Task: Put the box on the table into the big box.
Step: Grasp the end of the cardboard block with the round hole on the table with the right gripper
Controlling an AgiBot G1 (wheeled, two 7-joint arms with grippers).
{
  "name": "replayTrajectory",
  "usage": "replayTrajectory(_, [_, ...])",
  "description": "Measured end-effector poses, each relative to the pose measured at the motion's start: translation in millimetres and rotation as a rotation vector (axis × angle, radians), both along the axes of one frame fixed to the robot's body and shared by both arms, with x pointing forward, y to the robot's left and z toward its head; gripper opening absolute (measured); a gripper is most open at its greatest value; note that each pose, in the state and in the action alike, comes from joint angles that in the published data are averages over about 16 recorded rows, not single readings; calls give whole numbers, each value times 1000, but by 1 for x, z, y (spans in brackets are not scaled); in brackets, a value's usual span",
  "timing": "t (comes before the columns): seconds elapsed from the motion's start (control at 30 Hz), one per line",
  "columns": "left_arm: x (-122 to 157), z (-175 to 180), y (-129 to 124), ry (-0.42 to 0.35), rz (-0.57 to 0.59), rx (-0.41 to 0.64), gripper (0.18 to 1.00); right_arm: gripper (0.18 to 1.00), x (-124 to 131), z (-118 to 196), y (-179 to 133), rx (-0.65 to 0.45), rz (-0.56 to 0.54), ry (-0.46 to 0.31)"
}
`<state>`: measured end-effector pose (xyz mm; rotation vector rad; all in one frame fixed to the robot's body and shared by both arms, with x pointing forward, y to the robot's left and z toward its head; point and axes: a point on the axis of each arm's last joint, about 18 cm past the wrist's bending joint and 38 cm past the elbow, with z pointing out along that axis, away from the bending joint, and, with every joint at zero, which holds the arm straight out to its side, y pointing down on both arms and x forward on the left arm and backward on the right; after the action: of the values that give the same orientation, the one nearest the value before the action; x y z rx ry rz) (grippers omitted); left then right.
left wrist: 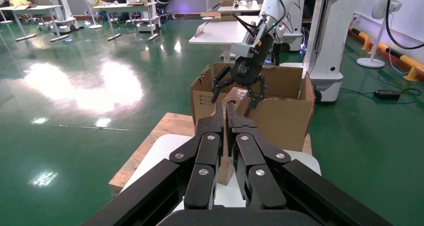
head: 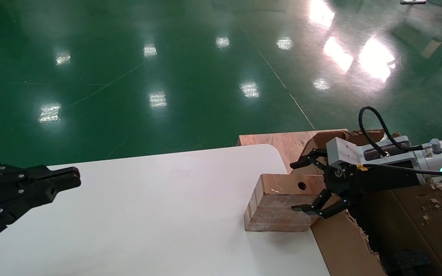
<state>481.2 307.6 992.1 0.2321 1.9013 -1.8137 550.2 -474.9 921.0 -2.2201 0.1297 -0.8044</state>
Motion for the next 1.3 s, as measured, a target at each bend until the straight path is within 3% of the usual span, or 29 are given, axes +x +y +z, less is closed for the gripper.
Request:
replayTrajectory(0.4, [0, 0, 0, 0, 0, 0, 299, 980, 0, 0, 0, 0, 1, -1])
replayTrajectory(0.6, [0, 0, 0, 0, 0, 0, 404, 932, 0, 0, 0, 0, 1, -2])
replayTrajectory(0.83, [0, 0, 0, 0, 0, 0, 566, 839, 0, 0, 0, 0, 1, -2])
replayTrajectory(1.3, [0, 0, 0, 0, 0, 0, 867, 552, -4, 13, 8, 64, 0, 9])
